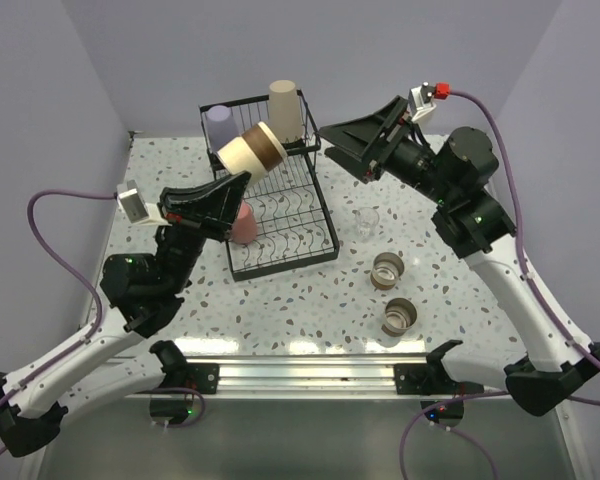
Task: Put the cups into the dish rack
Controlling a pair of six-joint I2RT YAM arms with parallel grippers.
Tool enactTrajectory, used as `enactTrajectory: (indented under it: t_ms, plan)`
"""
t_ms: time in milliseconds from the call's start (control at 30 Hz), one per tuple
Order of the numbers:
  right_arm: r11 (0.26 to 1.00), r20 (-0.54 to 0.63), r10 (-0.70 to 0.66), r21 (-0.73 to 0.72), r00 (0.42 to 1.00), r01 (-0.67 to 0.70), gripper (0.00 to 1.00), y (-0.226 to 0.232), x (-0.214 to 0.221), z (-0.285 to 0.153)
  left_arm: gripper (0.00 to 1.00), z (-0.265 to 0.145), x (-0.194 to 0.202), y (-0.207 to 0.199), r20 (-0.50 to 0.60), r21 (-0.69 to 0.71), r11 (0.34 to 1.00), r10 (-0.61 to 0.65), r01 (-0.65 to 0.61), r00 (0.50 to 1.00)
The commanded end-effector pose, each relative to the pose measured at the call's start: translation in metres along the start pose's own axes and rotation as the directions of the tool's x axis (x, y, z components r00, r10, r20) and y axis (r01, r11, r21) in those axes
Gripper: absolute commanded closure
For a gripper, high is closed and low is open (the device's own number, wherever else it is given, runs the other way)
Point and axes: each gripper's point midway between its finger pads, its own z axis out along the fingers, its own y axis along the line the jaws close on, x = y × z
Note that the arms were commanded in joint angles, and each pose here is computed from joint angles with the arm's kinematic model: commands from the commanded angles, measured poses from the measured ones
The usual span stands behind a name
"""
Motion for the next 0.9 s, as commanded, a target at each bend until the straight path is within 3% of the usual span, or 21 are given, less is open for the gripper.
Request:
enactTrajectory:
  t_ms: [0, 533, 867]
  plan:
    - [0.974, -0.067, 0.089, -0.203, 0.994, -0.101, 0.02, 0.04, 0.004, 0.004, 1.0, 0.006, -0.031, -0.019, 0.144, 0.087, 0.996, -0.015, 0.002, 0.989]
    - [0.964, -0.112, 0.054, -0.254, 0.992, -0.081, 0.02, 0.057, 0.007, 0.019, 1.0, 0.032, -0.003, -0.027, 0.124, 0.168, 0.984, -0.078, 0.056, 0.989]
    - [0.984, -0.145, -0.01, -0.179, 0.989, -0.017, 0.02, 0.049, 0.02, 0.025, 1.0, 0.04, 0.008, -0.032, 0.105, 0.202, 0.977, -0.096, 0.074, 0.99]
